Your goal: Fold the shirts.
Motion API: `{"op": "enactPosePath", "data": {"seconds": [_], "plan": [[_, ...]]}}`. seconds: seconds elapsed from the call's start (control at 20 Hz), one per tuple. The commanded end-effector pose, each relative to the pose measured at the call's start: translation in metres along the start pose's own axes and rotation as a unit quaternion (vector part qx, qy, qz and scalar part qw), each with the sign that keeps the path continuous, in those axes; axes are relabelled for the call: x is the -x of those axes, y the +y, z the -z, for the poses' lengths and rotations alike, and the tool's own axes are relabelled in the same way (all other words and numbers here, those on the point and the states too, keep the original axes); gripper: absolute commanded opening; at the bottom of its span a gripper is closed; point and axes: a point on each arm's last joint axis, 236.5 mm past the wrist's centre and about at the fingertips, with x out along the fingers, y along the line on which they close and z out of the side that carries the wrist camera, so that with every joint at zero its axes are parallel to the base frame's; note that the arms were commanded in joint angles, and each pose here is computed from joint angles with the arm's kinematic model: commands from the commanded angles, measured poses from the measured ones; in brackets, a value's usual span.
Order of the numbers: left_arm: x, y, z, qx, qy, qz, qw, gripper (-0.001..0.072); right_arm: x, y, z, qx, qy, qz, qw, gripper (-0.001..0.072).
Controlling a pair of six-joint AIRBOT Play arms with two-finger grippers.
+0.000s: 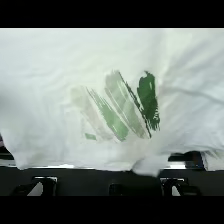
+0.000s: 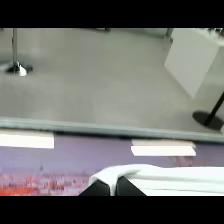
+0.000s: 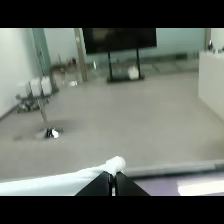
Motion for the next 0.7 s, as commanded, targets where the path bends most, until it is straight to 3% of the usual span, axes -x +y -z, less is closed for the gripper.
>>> {"op": "enactPosePath", "data": {"seconds": [0.0, 0.15, 0.35, 0.45, 0.65], "plan": [[-0.090, 0.043, 0.118, 0.038, 0.195, -0.002, 0.980, 0.0034, -0.079, -0.028, 0.164, 0.003, 0.299, 0.035, 0.954, 0.0045], [-0.164, 0.080, 0.270, 0.094, 0.369, -0.004, 0.924, 0.0035, -0.138, -0.033, 0.323, -0.034, 0.512, 0.023, 0.858, 0.0045], [-0.236, 0.122, 0.398, 0.162, 0.450, -0.033, 0.878, 0.0035, -0.215, -0.010, 0.464, -0.150, 0.572, -0.013, 0.807, 0.0045], [-0.272, 0.130, 0.417, 0.195, 0.445, -0.029, 0.874, 0.0035, -0.244, -0.006, 0.498, -0.196, 0.554, -0.011, 0.809, 0.0046], [-0.330, 0.129, 0.411, 0.222, 0.415, 0.000, 0.882, 0.0035, -0.299, -0.017, 0.488, -0.221, 0.453, 0.001, 0.863, 0.0046]]}}
